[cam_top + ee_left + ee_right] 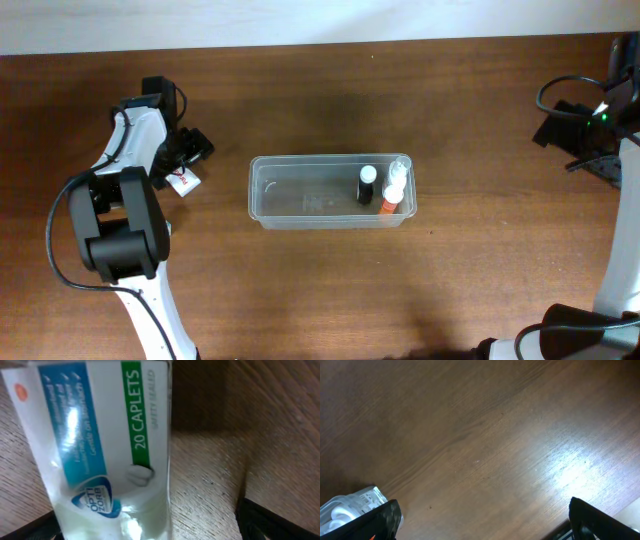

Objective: Pack container
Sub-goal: 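Lower the left gripper and grasp the Panadol box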

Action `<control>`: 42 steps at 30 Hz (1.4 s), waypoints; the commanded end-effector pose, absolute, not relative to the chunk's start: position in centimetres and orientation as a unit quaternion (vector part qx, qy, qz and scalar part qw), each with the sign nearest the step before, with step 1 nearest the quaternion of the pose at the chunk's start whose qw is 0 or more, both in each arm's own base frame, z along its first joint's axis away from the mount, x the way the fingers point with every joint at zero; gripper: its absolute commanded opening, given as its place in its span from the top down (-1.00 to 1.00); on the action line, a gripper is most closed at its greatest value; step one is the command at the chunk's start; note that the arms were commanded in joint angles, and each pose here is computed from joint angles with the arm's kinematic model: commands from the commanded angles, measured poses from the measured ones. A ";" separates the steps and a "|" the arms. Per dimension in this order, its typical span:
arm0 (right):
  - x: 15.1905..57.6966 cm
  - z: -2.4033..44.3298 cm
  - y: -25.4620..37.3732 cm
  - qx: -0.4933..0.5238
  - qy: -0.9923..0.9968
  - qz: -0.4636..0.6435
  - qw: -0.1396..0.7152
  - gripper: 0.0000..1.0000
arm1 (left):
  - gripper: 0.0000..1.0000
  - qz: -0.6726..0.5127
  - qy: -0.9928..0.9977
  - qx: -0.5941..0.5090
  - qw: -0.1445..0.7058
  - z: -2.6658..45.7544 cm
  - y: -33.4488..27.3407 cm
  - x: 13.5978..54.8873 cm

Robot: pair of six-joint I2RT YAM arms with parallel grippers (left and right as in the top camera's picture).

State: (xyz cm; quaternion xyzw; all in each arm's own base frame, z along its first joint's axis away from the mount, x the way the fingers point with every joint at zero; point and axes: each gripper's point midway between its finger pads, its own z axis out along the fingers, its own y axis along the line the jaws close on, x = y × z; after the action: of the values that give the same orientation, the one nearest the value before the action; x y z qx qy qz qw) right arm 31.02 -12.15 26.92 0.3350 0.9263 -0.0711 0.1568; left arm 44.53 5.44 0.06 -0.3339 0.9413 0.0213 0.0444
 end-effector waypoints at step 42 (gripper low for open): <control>30.9 27.7 -12.5 0.336 0.923 -0.078 0.170 -0.97 | 0.04 0.014 0.977 -0.213 0.029 -0.6 4.8 44.3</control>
State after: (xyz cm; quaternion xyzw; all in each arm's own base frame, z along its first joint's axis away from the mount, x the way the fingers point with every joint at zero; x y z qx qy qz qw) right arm 31.02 -12.15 26.92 0.3350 0.9263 -0.0711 0.1568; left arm 44.32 5.87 0.18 -0.2583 0.9645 0.0386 0.0398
